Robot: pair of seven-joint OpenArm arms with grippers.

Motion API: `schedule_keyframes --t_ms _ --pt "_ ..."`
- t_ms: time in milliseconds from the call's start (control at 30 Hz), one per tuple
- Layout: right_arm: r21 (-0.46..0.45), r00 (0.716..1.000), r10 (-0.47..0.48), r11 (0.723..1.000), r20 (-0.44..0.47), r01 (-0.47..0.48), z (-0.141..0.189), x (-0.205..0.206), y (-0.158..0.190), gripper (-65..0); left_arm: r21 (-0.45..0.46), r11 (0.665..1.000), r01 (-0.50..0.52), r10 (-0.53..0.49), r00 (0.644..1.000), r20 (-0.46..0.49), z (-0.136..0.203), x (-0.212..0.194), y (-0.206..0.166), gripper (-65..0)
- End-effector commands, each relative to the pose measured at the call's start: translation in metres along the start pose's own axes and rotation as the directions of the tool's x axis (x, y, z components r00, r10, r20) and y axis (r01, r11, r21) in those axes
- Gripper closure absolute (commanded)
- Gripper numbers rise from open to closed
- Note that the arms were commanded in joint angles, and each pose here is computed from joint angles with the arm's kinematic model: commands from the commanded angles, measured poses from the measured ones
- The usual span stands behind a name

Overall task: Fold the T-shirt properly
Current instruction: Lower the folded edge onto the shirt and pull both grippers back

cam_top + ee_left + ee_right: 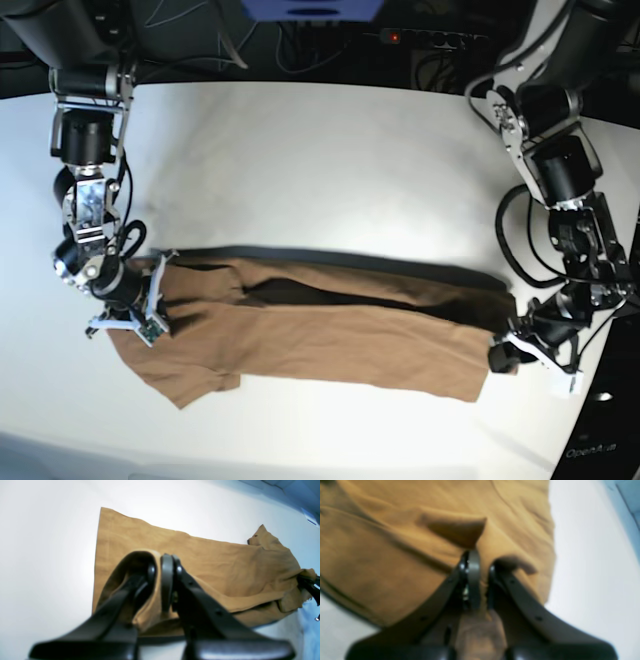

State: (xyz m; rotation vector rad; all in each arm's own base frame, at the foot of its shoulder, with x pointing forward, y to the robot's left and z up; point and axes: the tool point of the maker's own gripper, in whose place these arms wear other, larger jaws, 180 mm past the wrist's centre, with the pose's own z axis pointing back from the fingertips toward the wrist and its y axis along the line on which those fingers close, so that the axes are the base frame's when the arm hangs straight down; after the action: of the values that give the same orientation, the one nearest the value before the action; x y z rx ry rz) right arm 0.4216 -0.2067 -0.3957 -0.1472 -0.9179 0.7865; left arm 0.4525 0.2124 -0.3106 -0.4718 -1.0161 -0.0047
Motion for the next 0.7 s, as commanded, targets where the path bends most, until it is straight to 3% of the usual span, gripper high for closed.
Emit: schedule_keyframes --t_ms 0,267,367,567,667 --pt "-0.043 0.999 0.005 0.999 0.047 -0.003 0.003 0.016 -0.020 -1.6 -0.012 1.000 0.012 -0.012 0.998 0.057 0.003 0.019 -0.002 -3.1" --pt "-0.041 0.999 0.005 0.999 0.045 -0.003 0.003 0.015 -0.018 -31.3 -0.010 1.000 -0.024 0.024 1.000 0.009 0.000 -0.004 0.004 -5.6" --pt "-0.040 0.999 0.004 0.999 0.044 -0.003 0.003 0.014 -0.018 -33.1 -0.008 1.000 -0.025 0.025 1.000 0.006 0.001 -0.006 0.005 -17.8" --pt "-0.046 0.999 0.009 0.999 0.037 -0.007 0.005 0.011 -0.021 -33.1 -0.011 1.000 -0.025 0.025 0.999 0.020 0.002 -0.003 0.004 -49.8" --pt "-0.053 0.999 0.012 0.999 0.031 -0.011 0.007 0.008 -0.026 -32.9 -0.011 1.000 -0.024 0.024 1.000 0.021 0.002 -0.002 0.004 -59.7"
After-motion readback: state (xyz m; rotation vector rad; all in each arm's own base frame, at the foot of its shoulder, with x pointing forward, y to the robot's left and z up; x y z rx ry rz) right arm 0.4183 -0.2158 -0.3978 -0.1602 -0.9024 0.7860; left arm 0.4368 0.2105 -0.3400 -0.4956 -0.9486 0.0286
